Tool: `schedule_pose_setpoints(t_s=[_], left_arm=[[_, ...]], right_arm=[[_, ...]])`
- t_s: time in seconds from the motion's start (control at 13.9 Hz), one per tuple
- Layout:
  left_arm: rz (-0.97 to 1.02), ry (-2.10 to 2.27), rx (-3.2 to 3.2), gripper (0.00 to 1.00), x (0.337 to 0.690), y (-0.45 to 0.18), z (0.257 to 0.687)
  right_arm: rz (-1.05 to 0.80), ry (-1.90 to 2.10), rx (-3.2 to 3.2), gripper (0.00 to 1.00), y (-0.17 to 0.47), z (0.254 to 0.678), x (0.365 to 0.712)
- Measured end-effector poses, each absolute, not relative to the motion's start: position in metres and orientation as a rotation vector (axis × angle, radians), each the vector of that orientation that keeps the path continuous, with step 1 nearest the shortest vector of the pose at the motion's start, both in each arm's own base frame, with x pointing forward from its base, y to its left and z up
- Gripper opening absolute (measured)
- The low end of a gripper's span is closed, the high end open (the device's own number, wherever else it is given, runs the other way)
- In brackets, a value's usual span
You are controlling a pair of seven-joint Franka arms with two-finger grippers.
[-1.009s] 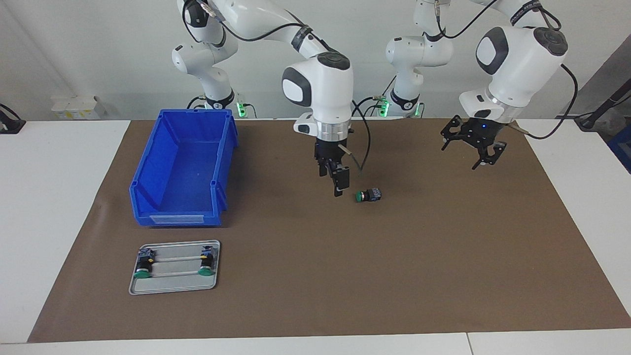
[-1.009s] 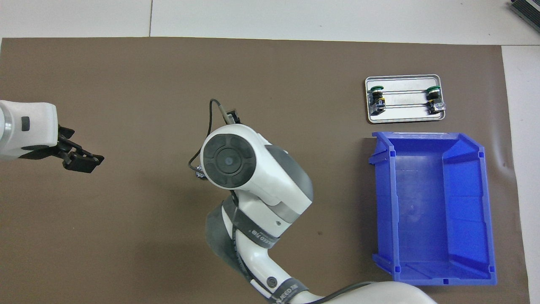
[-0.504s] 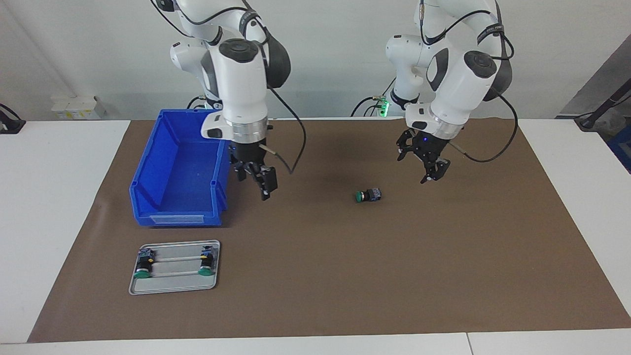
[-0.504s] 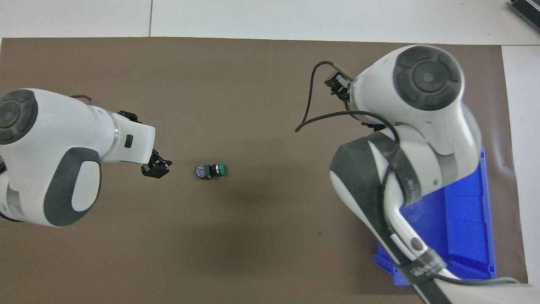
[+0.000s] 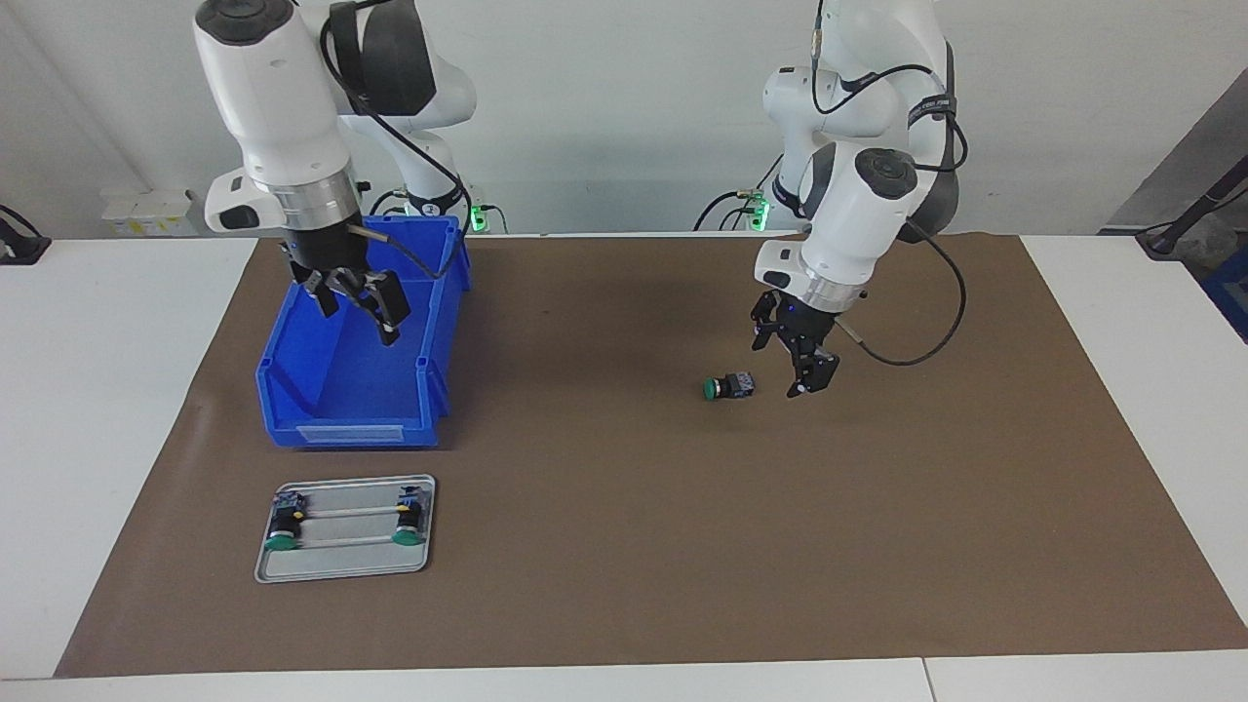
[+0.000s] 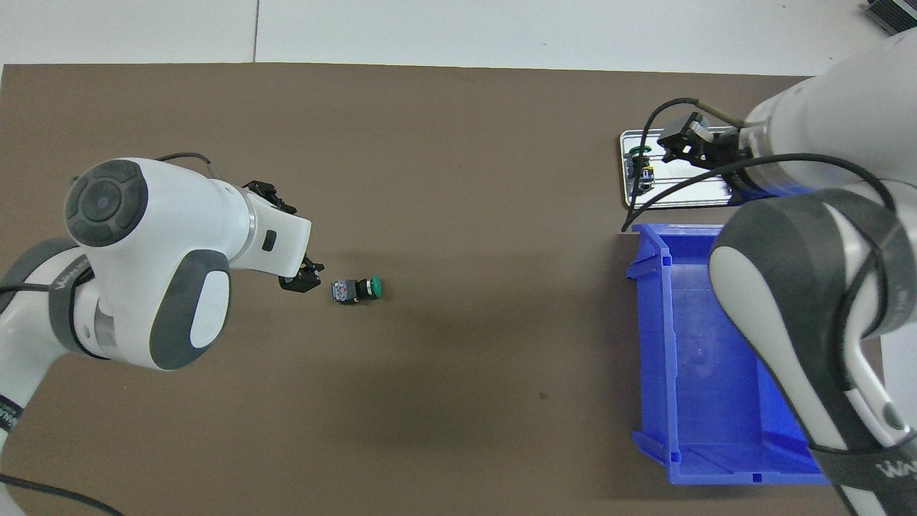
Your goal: Place and press button with both arms
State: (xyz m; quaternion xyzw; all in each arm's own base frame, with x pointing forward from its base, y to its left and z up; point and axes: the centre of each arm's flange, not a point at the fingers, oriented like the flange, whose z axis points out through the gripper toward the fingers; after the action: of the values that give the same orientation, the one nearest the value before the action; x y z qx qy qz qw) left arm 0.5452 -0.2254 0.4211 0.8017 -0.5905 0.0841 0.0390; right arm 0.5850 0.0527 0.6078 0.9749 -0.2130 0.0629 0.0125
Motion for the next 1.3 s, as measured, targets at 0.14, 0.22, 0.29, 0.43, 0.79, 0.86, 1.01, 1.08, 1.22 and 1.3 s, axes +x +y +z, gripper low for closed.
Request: schedule_pose_setpoints(t_s=[0.14, 0.22, 0.29, 0.43, 0.79, 0.86, 1.01, 1.08, 1.22, 1.3], left_arm=[[0.252, -1.852, 2.431, 1.0, 0.539, -0.245, 0.396], [0.241, -1.868, 2.421, 1.0, 0.536, -0.253, 0.381], [0.225, -1.877, 2.414, 1.0, 0.534, -0.258, 0.369], [0.189, -1.88, 2.41, 1.0, 0.531, -0.26, 0.354], [0.109, -1.871, 2.408, 1.0, 0.518, -0.251, 0.33], [0.105, -1.87, 2.409, 1.0, 0.517, -0.25, 0.327], [0.107, -1.866, 2.412, 1.0, 0.515, -0.249, 0.323], [0.103, -1.861, 2.413, 1.0, 0.514, -0.248, 0.321], [0.108, -1.852, 2.415, 1.0, 0.514, -0.249, 0.319], [0.115, -1.841, 2.415, 1.0, 0.513, -0.251, 0.317]], right_arm=[[0.18, -0.522, 3.055, 1.0, 0.022, 0.621, 0.575], [0.175, -0.497, 3.056, 1.0, 0.006, 0.629, 0.569], [0.179, -0.497, 3.054, 1.0, -0.008, 0.636, 0.564], [0.189, -0.52, 3.049, 1.0, -0.025, 0.655, 0.549], [0.053, -0.336, 3.068, 1.0, -0.029, 0.671, 0.525], [0.035, -0.316, 3.07, 1.0, -0.025, 0.667, 0.526], [0.009, -0.291, 3.071, 1.0, -0.018, 0.659, 0.527], [0.001, -0.279, 3.072, 1.0, -0.017, 0.656, 0.528], [-0.019, -0.216, 3.076, 1.0, -0.017, 0.655, 0.527], [-0.038, -0.198, 3.077, 1.0, -0.017, 0.653, 0.525]])
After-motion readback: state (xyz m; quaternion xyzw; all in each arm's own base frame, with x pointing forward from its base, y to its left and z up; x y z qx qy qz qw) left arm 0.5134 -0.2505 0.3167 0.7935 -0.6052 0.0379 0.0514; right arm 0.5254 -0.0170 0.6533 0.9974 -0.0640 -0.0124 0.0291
